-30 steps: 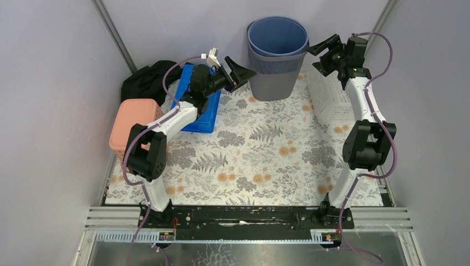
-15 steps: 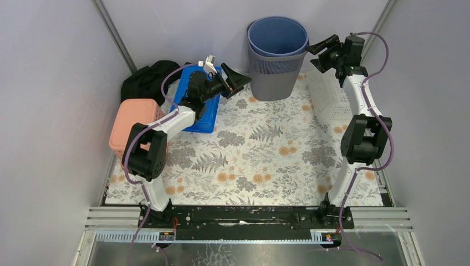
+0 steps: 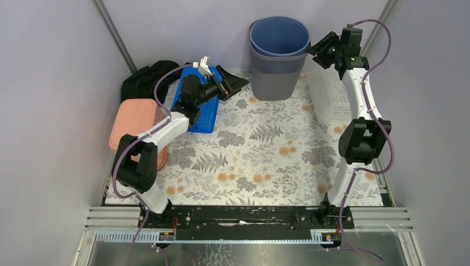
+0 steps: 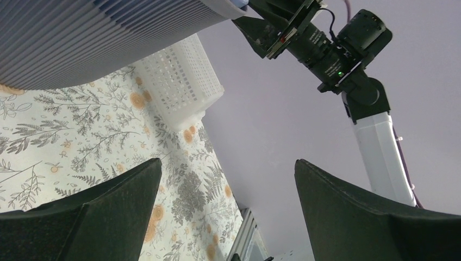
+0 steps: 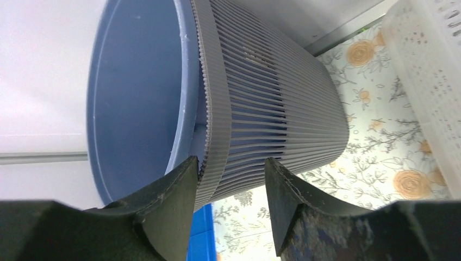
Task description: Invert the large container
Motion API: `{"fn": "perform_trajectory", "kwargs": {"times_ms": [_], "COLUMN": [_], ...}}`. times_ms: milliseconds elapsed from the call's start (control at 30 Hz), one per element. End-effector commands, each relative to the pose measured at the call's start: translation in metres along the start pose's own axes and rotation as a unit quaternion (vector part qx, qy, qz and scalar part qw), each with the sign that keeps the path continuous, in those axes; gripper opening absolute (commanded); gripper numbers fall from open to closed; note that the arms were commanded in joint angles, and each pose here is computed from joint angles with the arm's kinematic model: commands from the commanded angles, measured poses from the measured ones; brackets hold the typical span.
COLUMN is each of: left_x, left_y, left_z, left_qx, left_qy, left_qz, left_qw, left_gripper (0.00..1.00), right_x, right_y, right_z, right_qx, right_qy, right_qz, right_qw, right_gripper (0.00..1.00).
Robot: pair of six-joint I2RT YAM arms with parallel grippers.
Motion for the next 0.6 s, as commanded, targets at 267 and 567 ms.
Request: {"fn": "perform_trajectory", "kwargs": {"times_ms": [267,567], "left_x": [-0.011,-0.009], "left_y": [-0.001,-0.005], "left_z": [-0.014,-0.017], "left_qx": [-0.004,0.0], "left_qy": [-0.017,-0.017], "left_qz": [0.021,0.015], "left_qw": [1.0,1.0], "left_gripper": [1.0,1.0], "right_x": [0.002,0.006], "right_y": [-0.015,-0.013], "right_z": [-0.017,-0.032], "right_qx": [0.027,0.045], "right_qy": [-0.095,-0.108], "right_qz": [-0.094,-0.129], "right_qw": [0.991,0.985], "right_gripper": [0.43,0.33]}}
Point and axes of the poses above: each gripper's point midway between its finger pads, its own z axis out along the fingers, its own x axis along the line the jaws close on, y = z × x, the point moved 9 cm from there along -z, back along the fingers, and after that the axes turned 1 degree about z, right-handed, at the moved point
